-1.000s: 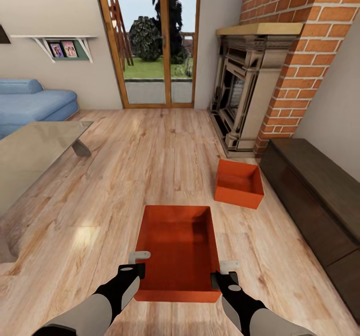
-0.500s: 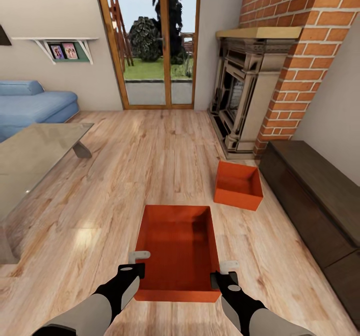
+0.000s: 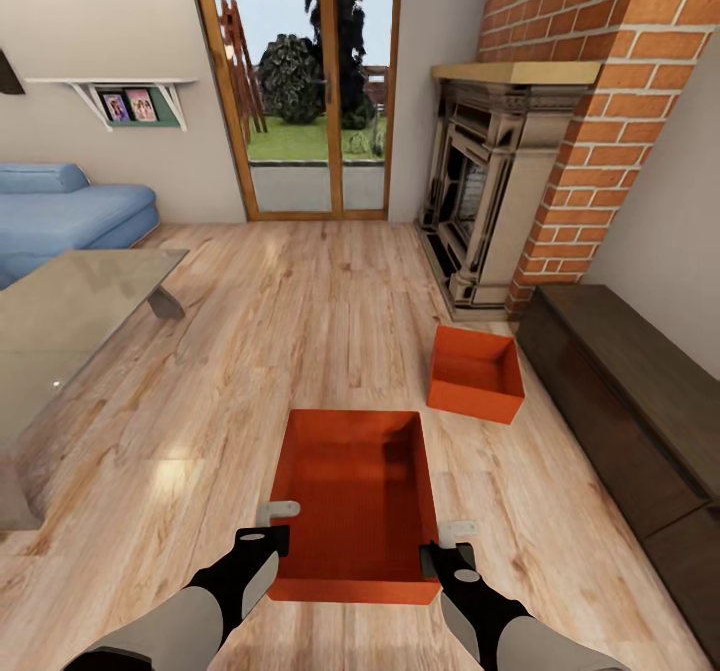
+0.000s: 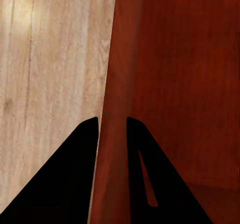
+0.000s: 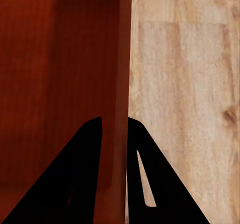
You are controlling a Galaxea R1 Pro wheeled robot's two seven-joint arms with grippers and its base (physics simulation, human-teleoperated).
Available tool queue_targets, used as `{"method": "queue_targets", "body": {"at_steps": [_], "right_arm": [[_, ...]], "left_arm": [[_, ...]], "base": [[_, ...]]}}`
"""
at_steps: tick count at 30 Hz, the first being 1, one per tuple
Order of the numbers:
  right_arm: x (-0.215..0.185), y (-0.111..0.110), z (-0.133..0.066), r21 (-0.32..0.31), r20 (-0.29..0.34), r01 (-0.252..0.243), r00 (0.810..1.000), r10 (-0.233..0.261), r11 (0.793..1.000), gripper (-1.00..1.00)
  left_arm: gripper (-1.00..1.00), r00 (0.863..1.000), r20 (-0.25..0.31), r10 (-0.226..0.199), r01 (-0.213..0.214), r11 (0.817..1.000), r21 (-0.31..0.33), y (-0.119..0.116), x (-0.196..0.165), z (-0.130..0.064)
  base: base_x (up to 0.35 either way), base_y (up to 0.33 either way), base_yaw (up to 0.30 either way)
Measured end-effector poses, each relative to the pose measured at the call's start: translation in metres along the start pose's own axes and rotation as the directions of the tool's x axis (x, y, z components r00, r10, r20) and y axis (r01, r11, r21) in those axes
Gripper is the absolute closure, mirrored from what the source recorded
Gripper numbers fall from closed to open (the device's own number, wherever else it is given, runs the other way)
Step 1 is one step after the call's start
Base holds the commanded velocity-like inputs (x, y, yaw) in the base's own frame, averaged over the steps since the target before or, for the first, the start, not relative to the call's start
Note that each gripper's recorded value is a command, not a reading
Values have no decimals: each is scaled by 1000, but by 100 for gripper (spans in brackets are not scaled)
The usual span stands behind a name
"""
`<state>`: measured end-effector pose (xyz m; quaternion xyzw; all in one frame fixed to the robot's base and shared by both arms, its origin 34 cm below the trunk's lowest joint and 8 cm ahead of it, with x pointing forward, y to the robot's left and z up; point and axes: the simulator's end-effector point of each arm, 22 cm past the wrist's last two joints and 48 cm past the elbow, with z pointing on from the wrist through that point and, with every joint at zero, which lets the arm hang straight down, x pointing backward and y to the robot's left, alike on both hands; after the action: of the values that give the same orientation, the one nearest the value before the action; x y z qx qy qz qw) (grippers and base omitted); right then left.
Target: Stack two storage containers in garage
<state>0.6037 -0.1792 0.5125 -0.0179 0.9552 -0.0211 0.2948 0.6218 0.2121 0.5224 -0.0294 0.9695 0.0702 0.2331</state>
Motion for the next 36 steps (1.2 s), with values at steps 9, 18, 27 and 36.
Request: {"method": "queue_targets", "body": {"at_steps": [9, 18, 27, 36], "right_arm": [[-9, 0, -12, 1, -1, 2, 1000, -2, 1000, 100], [-22, -2, -26, 0, 8, 3, 1000, -3, 1000, 100], [-36, -3, -40, 0, 18, 3, 1000, -3, 1000, 100], [-46, -4, -53, 1, 25, 2, 1000, -2, 1000, 100]], "left_arm": [[100, 1000, -1, -1, 1, 1000, 0, 2, -7, -13], [100, 1000, 8, -6, 6, 1000, 0, 4, -18, -28], [100, 1000, 18, -8, 8, 1000, 1, 6, -29, -44], [100, 1000, 26, -9, 9, 1000, 1, 8, -38, -58]], "base": [[0, 0, -9], [0, 0, -152], [0, 0, -172], [0, 0, -11]]}}
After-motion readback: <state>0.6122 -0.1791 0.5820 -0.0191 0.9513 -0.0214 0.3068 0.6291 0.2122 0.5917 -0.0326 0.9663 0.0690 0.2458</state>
